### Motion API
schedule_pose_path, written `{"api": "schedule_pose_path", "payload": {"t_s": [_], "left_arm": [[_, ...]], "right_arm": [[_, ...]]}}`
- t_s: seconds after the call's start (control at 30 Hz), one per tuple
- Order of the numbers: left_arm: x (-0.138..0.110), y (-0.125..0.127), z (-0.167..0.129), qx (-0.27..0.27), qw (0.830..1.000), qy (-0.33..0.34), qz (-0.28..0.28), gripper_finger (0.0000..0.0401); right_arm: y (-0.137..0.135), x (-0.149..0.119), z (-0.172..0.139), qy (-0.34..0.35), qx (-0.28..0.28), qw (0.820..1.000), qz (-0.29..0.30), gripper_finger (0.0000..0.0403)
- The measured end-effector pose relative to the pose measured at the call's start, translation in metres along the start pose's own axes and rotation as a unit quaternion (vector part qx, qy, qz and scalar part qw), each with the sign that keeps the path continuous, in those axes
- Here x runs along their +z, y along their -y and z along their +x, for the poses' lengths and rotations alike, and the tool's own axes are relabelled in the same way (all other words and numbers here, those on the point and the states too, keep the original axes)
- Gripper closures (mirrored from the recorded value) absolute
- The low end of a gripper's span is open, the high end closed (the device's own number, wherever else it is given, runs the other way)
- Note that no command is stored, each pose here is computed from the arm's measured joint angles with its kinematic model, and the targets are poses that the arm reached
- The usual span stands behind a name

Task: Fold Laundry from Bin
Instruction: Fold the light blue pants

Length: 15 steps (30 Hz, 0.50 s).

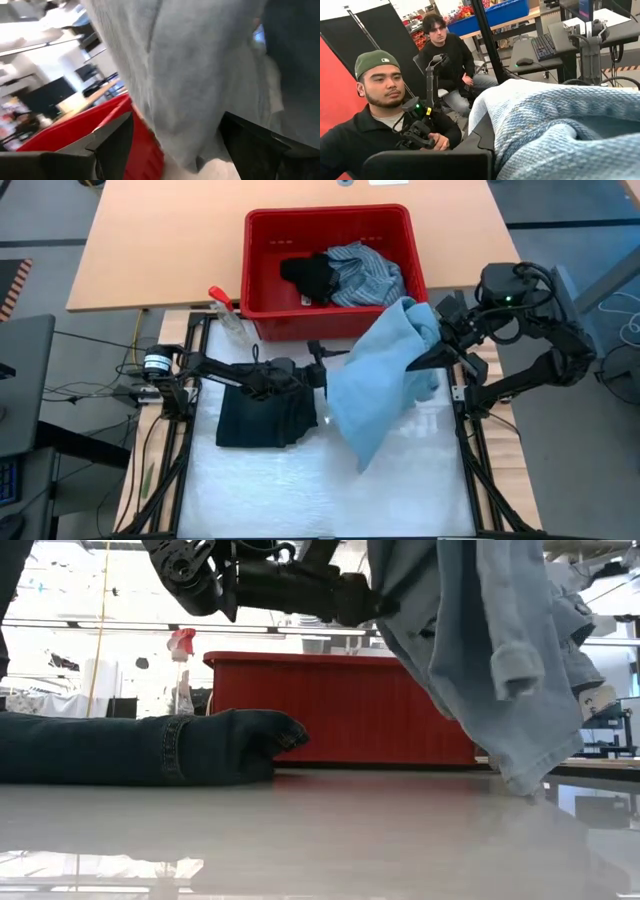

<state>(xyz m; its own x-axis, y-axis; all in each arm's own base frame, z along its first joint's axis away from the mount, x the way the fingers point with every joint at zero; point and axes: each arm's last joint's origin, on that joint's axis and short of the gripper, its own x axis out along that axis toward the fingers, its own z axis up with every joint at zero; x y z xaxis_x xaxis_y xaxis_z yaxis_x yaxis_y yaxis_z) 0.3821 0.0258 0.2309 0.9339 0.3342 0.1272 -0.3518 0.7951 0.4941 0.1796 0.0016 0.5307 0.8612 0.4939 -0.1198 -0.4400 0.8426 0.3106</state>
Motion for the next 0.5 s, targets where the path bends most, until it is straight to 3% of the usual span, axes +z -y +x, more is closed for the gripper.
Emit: {"api": "schedule_pose_path", "payload": {"t_s": [0.13, 0.4, 0.5], "left_arm": [[0.0024, 0.0068, -0.0007, 0.000, 1.000, 0.014, 0.009, 0.0120], [-0.0007, 0.0084, 0.0033, 0.104, 0.993, 0.051, 0.023, 0.0121], [0.0025, 0.0047, 0.0012, 0.149, 0.987, 0.054, 0.030, 0.0143]], "right_arm": [[0.0005, -0.0004, 0.0006, -0.002, 0.000, 1.000, 0.002, 0.0366], [0.0018, 0.0001, 0.0030, -0.002, 0.001, 1.000, 0.001, 0.0365], [0.0016, 0.0002, 0.0029, -0.001, 0.001, 1.000, 0.000, 0.0365]]}}
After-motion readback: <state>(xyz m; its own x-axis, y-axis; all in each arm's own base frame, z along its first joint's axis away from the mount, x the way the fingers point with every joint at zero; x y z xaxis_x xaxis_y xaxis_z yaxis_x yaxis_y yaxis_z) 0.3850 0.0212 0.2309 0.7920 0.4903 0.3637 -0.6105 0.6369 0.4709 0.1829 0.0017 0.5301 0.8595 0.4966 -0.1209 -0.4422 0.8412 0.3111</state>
